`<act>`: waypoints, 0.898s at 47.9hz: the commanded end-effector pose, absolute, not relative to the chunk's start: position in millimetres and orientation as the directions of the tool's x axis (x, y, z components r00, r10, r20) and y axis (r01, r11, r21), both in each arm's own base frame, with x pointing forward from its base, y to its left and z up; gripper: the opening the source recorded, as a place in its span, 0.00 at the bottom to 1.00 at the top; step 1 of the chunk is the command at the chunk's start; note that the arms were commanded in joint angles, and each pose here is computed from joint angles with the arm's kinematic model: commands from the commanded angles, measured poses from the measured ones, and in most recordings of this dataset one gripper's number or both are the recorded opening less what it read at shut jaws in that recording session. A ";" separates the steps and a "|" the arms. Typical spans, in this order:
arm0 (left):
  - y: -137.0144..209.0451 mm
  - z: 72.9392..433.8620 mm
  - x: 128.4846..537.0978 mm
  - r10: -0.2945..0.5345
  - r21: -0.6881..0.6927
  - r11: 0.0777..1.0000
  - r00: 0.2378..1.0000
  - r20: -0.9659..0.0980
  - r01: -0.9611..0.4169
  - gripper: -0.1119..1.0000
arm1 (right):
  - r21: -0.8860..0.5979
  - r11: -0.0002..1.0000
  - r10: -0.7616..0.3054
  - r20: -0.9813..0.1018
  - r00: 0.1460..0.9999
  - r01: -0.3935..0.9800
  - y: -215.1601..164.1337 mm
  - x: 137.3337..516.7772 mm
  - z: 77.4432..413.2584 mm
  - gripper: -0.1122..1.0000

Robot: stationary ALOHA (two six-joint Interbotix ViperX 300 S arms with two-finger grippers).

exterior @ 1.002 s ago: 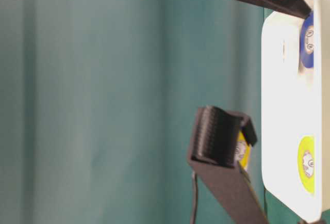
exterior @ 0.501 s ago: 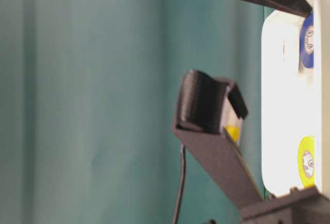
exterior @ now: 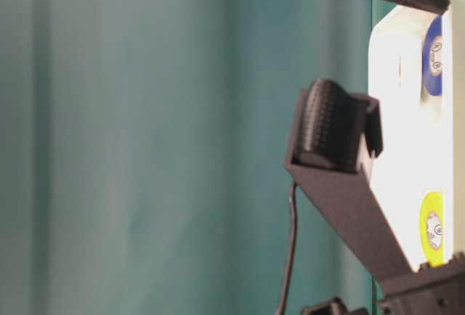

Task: Put the tape alternately from left to right into the white case.
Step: 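Grip the orange-red roll through its hole with the left gripper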

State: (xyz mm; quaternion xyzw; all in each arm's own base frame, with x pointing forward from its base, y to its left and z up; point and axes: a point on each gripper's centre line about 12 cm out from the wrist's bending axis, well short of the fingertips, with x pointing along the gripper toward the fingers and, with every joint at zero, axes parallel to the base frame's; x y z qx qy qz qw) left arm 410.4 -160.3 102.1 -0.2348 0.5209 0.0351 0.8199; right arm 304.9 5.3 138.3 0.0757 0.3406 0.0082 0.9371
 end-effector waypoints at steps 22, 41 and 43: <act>-155.9 109.0 400.9 -0.149 -0.272 0.906 0.357 -0.922 -0.325 0.72 | 0.151 0.988 0.073 -0.621 0.780 0.027 6.7 307.0 143.1 0.81; -157.4 108.4 406.6 -0.148 -0.272 0.905 0.358 -0.922 -0.326 0.72 | 0.153 0.988 0.076 -0.618 0.782 0.026 6.6 306.6 142.8 0.81; -158.1 108.6 408.6 -0.149 -0.273 0.906 0.361 -0.921 -0.324 0.72 | 0.153 0.988 0.076 -0.618 0.783 0.025 7.0 307.0 143.1 0.81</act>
